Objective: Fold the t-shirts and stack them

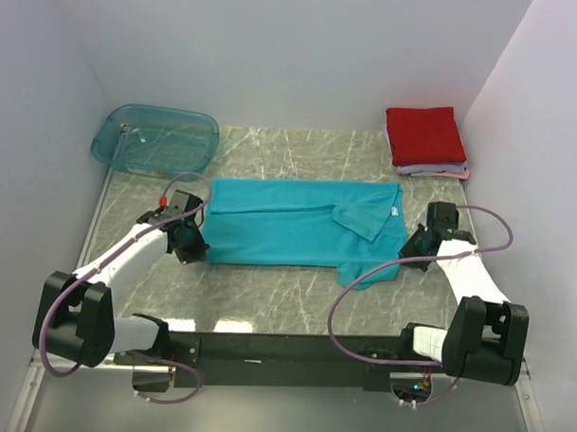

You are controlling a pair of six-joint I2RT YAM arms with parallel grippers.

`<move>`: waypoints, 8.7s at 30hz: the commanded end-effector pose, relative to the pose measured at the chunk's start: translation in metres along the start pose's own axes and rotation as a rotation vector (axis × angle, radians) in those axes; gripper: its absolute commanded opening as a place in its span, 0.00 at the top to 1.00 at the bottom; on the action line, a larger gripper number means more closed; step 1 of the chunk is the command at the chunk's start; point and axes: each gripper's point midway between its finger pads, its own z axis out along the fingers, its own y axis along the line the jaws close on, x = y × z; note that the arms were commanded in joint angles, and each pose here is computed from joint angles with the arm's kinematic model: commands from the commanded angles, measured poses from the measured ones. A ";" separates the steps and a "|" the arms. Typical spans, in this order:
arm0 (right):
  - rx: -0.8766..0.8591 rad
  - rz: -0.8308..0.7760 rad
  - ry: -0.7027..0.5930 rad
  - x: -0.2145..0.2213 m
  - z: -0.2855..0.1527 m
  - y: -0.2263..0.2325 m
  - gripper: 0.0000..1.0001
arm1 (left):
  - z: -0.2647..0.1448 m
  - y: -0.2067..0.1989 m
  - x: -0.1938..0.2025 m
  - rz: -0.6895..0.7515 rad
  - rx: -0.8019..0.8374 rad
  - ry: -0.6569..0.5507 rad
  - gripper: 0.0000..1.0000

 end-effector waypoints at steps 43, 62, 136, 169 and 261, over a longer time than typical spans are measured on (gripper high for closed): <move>-0.069 -0.009 -0.027 -0.114 0.045 0.078 0.94 | 0.053 -0.043 -0.119 -0.010 -0.099 -0.113 0.92; -0.041 -0.261 -0.232 -0.077 -0.028 0.101 0.50 | -0.032 -0.025 -0.124 -0.040 -0.027 -0.316 0.07; -0.319 -0.120 -0.174 -0.129 0.025 0.204 1.00 | -0.060 0.005 -0.113 0.029 0.047 -0.532 0.02; -0.336 -0.020 -0.213 -0.122 0.021 0.137 0.57 | -0.051 -0.043 -0.098 0.006 0.244 -0.379 0.04; -0.553 -0.411 -0.181 -0.029 0.016 0.292 0.56 | -0.043 -0.042 -0.106 0.030 0.253 -0.396 0.06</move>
